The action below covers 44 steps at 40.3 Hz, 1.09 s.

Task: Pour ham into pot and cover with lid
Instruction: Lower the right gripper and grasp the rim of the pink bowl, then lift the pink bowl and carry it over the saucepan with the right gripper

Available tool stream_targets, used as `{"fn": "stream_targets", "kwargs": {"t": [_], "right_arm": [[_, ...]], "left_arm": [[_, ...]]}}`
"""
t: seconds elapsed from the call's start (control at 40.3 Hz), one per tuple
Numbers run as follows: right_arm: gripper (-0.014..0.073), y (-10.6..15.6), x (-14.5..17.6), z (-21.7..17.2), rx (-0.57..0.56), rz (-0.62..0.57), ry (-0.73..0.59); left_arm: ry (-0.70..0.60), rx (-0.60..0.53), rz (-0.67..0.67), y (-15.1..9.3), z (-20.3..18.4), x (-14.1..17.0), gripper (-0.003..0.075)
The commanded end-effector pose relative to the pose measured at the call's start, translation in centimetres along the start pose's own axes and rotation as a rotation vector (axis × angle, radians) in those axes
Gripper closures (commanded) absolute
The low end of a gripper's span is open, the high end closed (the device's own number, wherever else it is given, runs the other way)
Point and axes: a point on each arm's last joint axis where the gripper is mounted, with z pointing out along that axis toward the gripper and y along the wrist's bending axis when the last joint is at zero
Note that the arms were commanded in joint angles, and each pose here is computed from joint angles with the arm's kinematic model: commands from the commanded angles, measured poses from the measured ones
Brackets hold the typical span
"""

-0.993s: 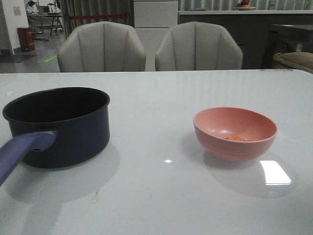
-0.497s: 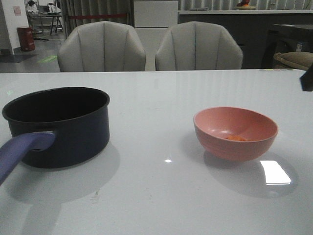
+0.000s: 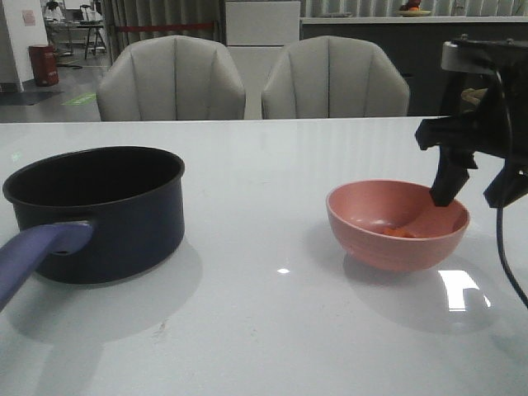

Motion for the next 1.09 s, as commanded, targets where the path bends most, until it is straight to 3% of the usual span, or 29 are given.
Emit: {"fn": "stream_targets", "kwargs": {"t": [0.0,0.124,0.298,0.695,0.894,1.068], "right_arm": [[0.0109,0.5,-2.1,-0.6,-0.012,-0.018,-0.072],[0.0187,0.4,-2.4,0.7,-0.009,-0.016,-0.038],[0.0473,0.4,-2.3,1.5,-0.012,-0.003,-0.008],[0.0447,1.3,-4.1,-0.5,-0.034,-0.014,-0.063],[0.0447,5.8,-6.5,-5.3,-0.12,-0.145,-0.231],[0.0447,11.4,-6.7,-9.1,-0.217,-0.323,-0.46]], "left_arm": [[-0.084,0.017,-0.001,-0.2,-0.1,-1.4,0.0188],[-0.084,0.017,-0.001,-0.2,-0.1,-1.4,0.0188],[-0.084,0.017,-0.001,-0.2,-0.1,-1.4,0.0188],[-0.084,0.017,-0.001,-0.2,-0.1,-1.4,0.0188],[-0.084,0.017,-0.001,-0.2,-0.1,-1.4,0.0188],[-0.084,0.017,-0.001,-0.2,-0.1,-1.4,0.0188]]}}
